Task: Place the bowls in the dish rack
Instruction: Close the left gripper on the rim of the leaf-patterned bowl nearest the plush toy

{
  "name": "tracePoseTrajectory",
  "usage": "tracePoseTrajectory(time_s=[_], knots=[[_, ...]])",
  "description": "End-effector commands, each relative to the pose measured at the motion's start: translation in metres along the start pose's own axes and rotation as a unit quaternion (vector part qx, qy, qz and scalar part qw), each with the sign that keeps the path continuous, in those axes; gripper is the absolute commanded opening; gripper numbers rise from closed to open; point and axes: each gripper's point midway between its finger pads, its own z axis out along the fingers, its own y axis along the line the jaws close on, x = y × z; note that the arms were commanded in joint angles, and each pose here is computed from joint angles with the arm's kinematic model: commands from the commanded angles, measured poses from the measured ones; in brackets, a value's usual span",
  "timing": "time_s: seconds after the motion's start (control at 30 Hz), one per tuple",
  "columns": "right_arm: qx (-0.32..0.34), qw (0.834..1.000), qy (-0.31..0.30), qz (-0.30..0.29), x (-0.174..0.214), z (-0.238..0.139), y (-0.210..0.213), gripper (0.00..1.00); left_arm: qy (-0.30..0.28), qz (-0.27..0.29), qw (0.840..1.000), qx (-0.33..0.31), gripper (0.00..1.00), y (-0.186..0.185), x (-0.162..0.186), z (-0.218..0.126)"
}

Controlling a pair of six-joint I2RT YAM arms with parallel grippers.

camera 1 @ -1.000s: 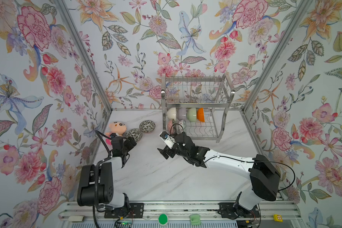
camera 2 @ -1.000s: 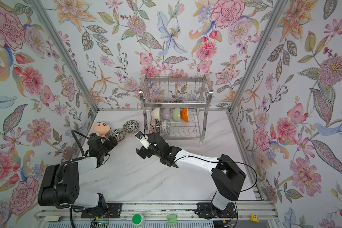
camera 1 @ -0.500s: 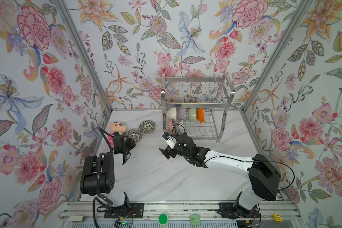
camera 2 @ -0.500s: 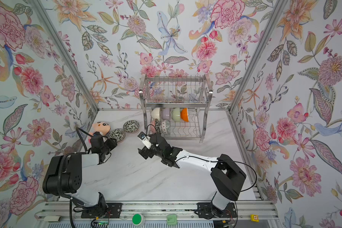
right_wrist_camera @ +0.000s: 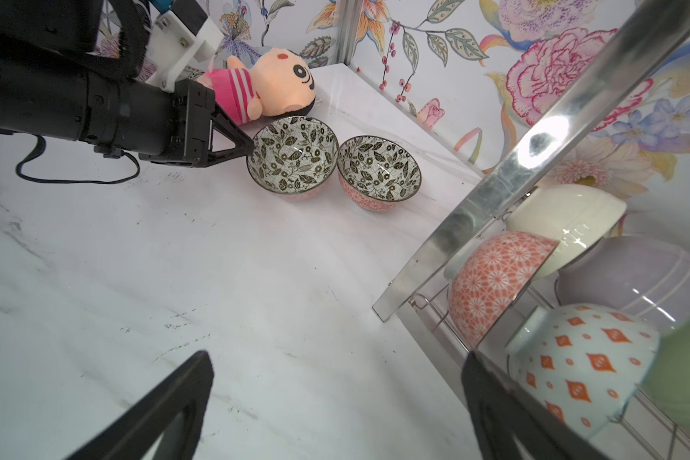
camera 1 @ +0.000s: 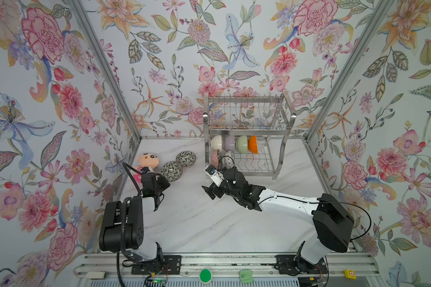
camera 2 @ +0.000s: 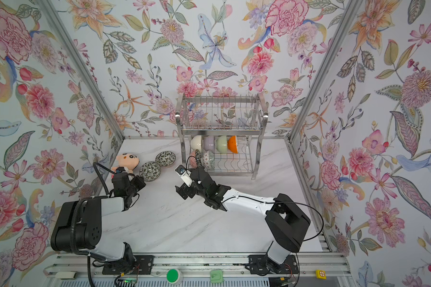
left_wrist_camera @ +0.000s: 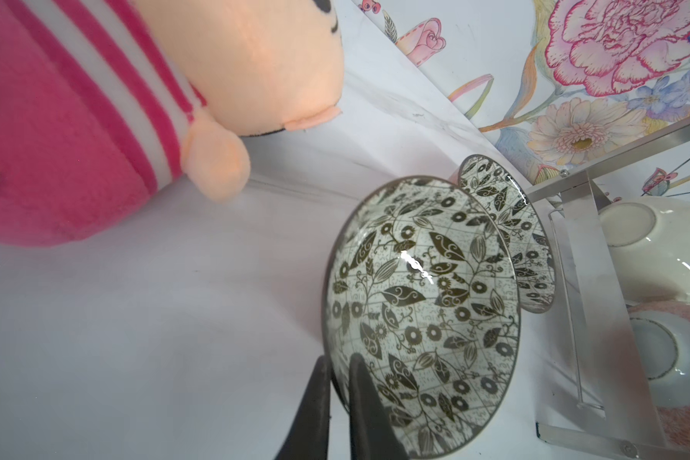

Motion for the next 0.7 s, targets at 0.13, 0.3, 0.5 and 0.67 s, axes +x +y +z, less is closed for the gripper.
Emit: tracePoseTrajectory(time_s=[0.13,0.3,0.5,0.67], knots=[[0.014,1.0,-0.009,0.012,-0.004,-0.004,-0.008,0.99,-0.019,0.009,1.0,0.011,0.05,-0.001,0.0,-0.019],[0.015,1.0,-0.01,0.016,-0.004,-0.003,-0.01,0.99,-0.019,0.026,0.999,0.004,0.0,-0.002,0.0,-0.027],[0.014,1.0,-0.008,0.017,-0.002,-0.002,-0.01,0.99,-0.021,0.011,1.0,0.019,0.16,-0.011,-0.006,-0.028],[0.015,1.0,-0.009,0.018,-0.003,-0.003,-0.011,0.99,0.002,-0.002,0.999,0.038,0.42,-0.022,-0.008,-0.017]])
